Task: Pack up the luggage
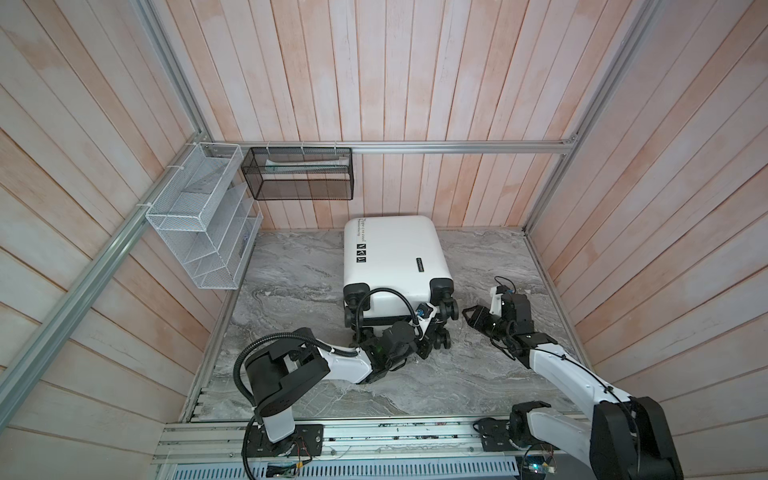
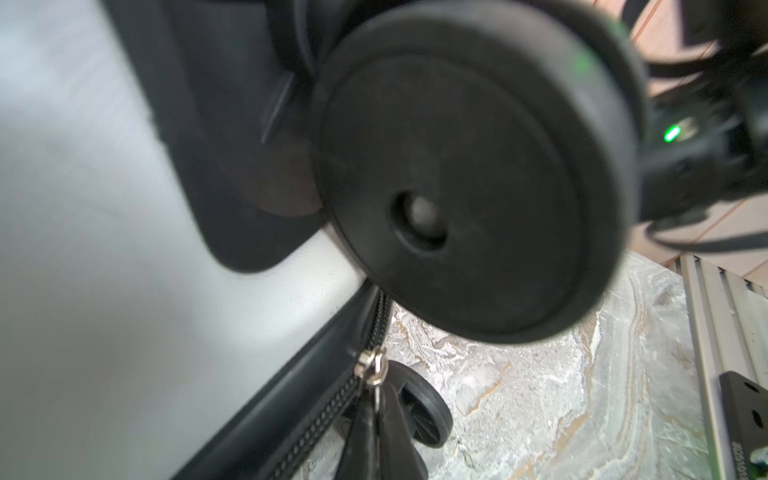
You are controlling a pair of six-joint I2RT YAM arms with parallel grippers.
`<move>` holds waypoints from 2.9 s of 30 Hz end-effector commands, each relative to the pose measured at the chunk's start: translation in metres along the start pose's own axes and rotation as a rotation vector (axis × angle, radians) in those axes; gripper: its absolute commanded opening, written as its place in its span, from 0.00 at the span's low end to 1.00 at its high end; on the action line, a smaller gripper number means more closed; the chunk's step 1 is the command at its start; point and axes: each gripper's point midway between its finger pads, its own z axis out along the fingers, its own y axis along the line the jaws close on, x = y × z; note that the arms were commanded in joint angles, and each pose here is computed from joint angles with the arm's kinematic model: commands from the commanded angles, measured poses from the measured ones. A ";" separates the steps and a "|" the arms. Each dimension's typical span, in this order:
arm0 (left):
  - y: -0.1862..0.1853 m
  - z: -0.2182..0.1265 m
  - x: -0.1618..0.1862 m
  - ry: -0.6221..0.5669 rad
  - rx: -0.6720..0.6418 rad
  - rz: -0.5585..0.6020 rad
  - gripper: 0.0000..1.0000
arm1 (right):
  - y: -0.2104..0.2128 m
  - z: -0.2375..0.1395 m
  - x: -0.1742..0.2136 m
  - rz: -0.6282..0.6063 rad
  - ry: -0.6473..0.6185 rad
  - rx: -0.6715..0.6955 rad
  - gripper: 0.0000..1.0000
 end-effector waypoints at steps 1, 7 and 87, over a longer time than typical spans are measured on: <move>-0.014 -0.014 -0.040 -0.131 0.055 0.010 0.00 | 0.036 0.010 -0.003 -0.032 -0.010 -0.138 0.42; -0.013 -0.022 -0.033 -0.112 0.058 0.011 0.00 | 0.066 0.032 0.011 -0.045 0.095 -0.218 0.35; 0.013 -0.083 -0.077 -0.194 -0.326 -0.097 0.92 | 0.073 -0.042 0.059 -0.275 0.040 -0.171 0.62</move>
